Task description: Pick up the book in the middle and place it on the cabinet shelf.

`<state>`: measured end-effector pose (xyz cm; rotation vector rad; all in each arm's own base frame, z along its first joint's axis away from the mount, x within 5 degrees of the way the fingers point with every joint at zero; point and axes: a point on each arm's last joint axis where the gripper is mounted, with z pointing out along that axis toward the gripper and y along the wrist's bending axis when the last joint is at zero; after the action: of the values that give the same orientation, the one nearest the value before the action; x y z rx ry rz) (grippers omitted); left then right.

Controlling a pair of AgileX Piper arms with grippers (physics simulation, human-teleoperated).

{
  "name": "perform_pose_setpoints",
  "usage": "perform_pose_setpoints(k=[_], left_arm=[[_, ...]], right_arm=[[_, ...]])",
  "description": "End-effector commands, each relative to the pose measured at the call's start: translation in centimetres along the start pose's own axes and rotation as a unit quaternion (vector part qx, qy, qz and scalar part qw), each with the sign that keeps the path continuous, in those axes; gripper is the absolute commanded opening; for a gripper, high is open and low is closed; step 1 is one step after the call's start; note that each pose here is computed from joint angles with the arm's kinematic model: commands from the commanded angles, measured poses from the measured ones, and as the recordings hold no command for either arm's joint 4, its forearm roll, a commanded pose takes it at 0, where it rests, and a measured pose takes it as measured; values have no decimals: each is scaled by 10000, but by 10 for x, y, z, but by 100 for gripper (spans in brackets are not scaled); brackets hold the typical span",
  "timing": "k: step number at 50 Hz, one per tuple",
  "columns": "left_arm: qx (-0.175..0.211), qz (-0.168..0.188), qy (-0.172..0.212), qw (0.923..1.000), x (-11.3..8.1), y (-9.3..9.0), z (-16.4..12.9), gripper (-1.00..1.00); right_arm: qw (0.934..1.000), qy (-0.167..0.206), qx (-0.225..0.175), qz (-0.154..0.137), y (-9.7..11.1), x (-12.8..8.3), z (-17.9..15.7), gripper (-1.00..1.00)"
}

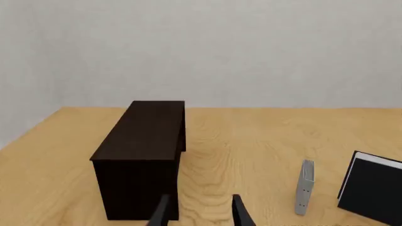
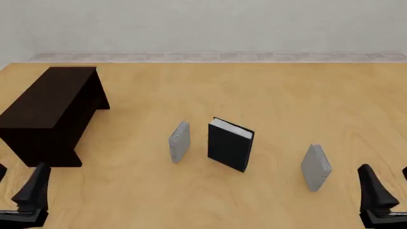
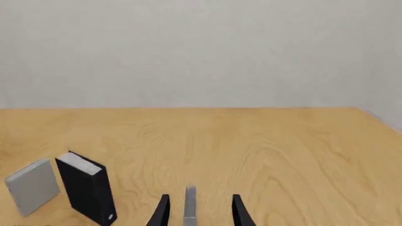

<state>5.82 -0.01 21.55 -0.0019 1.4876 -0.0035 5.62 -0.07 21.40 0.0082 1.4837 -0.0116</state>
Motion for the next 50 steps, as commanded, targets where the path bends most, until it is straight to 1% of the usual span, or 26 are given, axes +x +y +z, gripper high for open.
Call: perform_pose_setpoints(k=[1, 2, 5, 8, 10, 13, 15, 17, 21, 22, 23, 25, 27, 28, 30, 33, 35, 37, 39, 40, 42, 45, 46, 50], left_arm=[[23, 96, 2, 10000, -6, 0, 1, 100], [11, 46, 5, 10000, -8, 0, 1, 100], [89, 141, 8, 9999, -10, -1, 3, 100], [79, 121, -26, 9999, -19, -1, 3, 100], [55, 182, -8, 9998, -25, -1, 3, 100], [-36, 144, 72, 9999, -34, 0, 5, 100], [-37, 160, 57, 9998, -42, 0, 2, 100], [-121, 138, 83, 9998, -48, 1, 0, 100], [-87, 160, 94, 9998, -54, 1, -2, 100], [-79, 167, 94, 9998, -59, 1, 0, 100], [-69, 89, -72, 9999, -67, 0, -5, 100], [10, 219, -94, 9997, -76, 0, -4, 100], [28, 184, -150, 9997, -85, -1, -5, 100], [28, 184, -150, 9997, -85, -1, -5, 100], [78, 249, -171, 9995, -94, -1, -5, 100], [96, 276, -169, 9994, -99, -1, -5, 100], [195, 264, -89, 9994, -104, -2, 0, 100], [297, 365, -28, 9989, -111, -4, 4, 100], [352, 331, -55, 9988, -122, -4, 5, 100], [401, 222, -66, 9989, -130, -5, 5, 100], [446, 246, -58, 9987, -147, -5, 5, 100], [575, 245, -85, 9980, -165, -6, 4, 100], [655, 216, -45, 9976, -169, -7, 7, 100], [922, 365, 74, 9950, -173, -13, 20, 100]], right_arm=[[9999, -42, -106, -78, 1, -3, 0, 100], [9999, -40, -105, -75, 1, -3, 0, 100], [9999, -34, -104, -61, 1, -3, 0, 100], [9999, -43, -106, -79, 1, -3, 0, 100], [9999, -36, -105, -65, 1, -3, 0, 100], [9999, -39, -105, -71, 1, -4, -1, 100], [9999, -41, -106, -75, 1, -4, 0, 100], [9999, -34, -104, -62, 1, -4, 0, 100], [9999, -40, -105, -74, 1, -4, 0, 100], [9999, -40, -105, -75, 1, -4, 0, 100], [9999, -38, -105, -71, 1, -4, 0, 100], [9999, -33, -104, -62, 1, -3, 0, 100], [9999, -37, -105, -71, 1, -3, 0, 100], [9999, -37, -105, -71, 1, -3, 0, 100], [9999, -34, -104, -65, 1, -3, 0, 100], [9999, -32, -104, -62, 1, -2, 0, 100], [9999, -37, -105, -72, 1, -3, 0, 100], [9999, -34, -104, -67, 1, -3, 0, 100], [9999, -32, -103, -62, 1, -3, 0, 100], [9999, -33, -104, -65, 1, -3, 0, 100], [9999, -37, -104, -72, 1, -3, 0, 100], [9999, -32, -103, -62, 1, -3, 0, 100], [9999, -33, -103, -63, 1, -3, 0, 100], [9999, -34, -103, -64, 1, -2, 0, 100]])
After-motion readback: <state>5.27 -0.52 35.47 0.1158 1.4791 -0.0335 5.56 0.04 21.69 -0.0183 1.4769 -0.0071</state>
